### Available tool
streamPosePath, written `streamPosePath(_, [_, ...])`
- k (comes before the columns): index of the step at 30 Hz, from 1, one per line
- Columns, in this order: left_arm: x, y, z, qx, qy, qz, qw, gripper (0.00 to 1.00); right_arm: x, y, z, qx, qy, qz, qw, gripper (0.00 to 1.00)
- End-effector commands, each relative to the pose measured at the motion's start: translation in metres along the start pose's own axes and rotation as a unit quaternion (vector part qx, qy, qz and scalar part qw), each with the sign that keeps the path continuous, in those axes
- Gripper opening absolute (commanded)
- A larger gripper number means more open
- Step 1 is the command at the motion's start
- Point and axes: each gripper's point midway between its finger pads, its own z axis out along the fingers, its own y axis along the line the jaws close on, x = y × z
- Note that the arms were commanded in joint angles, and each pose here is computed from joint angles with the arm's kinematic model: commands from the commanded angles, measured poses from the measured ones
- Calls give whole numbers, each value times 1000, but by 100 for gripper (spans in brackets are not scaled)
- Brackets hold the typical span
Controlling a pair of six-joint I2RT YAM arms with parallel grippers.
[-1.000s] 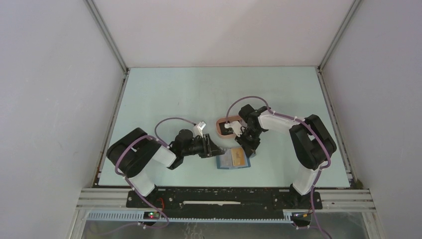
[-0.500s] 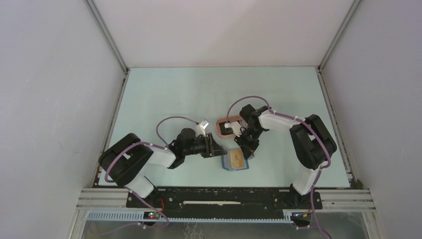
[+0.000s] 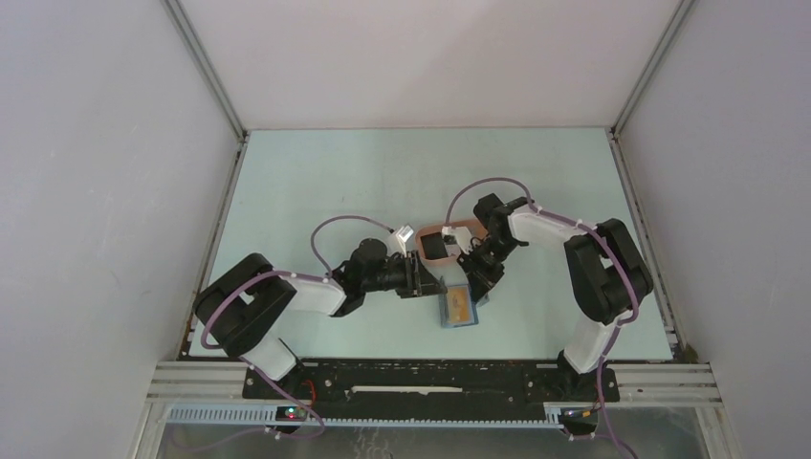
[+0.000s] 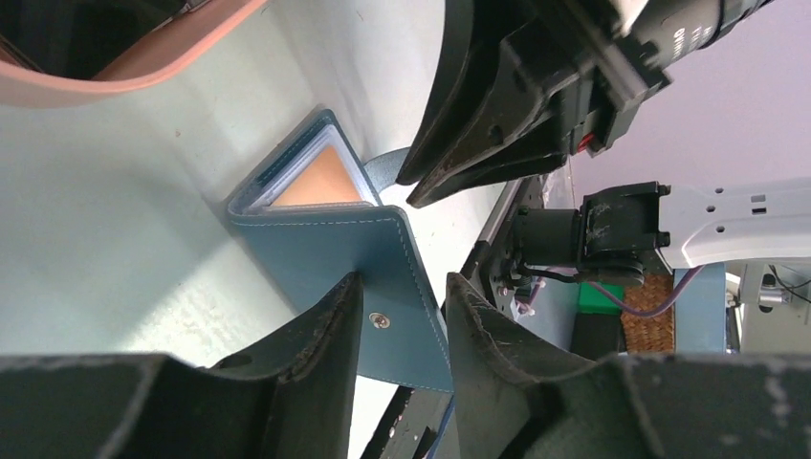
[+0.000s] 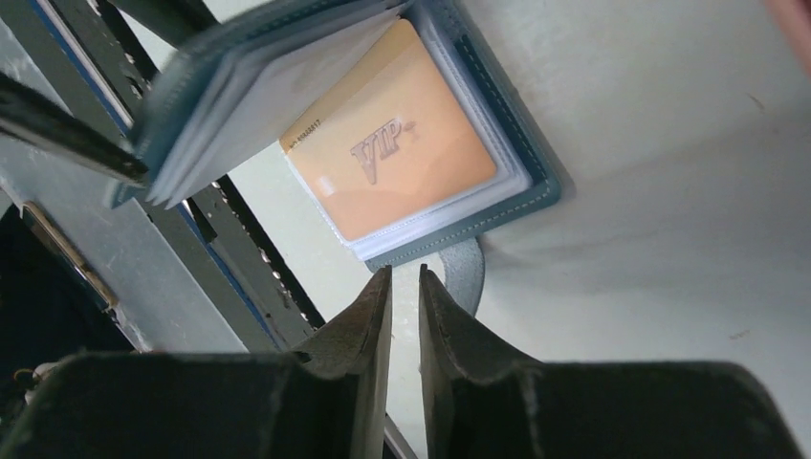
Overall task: Put the credit cards into the card holder
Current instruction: Close the card holder at the center of the board.
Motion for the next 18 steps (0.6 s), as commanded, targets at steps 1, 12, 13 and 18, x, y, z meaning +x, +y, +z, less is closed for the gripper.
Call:
streamPosePath(1, [-10,-20,9,28,-2,22,999,43,-19,14,-29,-13,-52,-30,998,26])
streamPosePath(12, [-8,-20,26,28,15,20,999,43,-25,18,-69,-11,-121,-43,992,38])
streamPosePath(13, [-8,-19,28,28,17,20,999,43,-26,17,-72,-9,-127,-41,991,39])
streamPosePath(18, [-3,-14,41,22,29,16,999,39,-24,15,-84,-7,-148,-38,988,39])
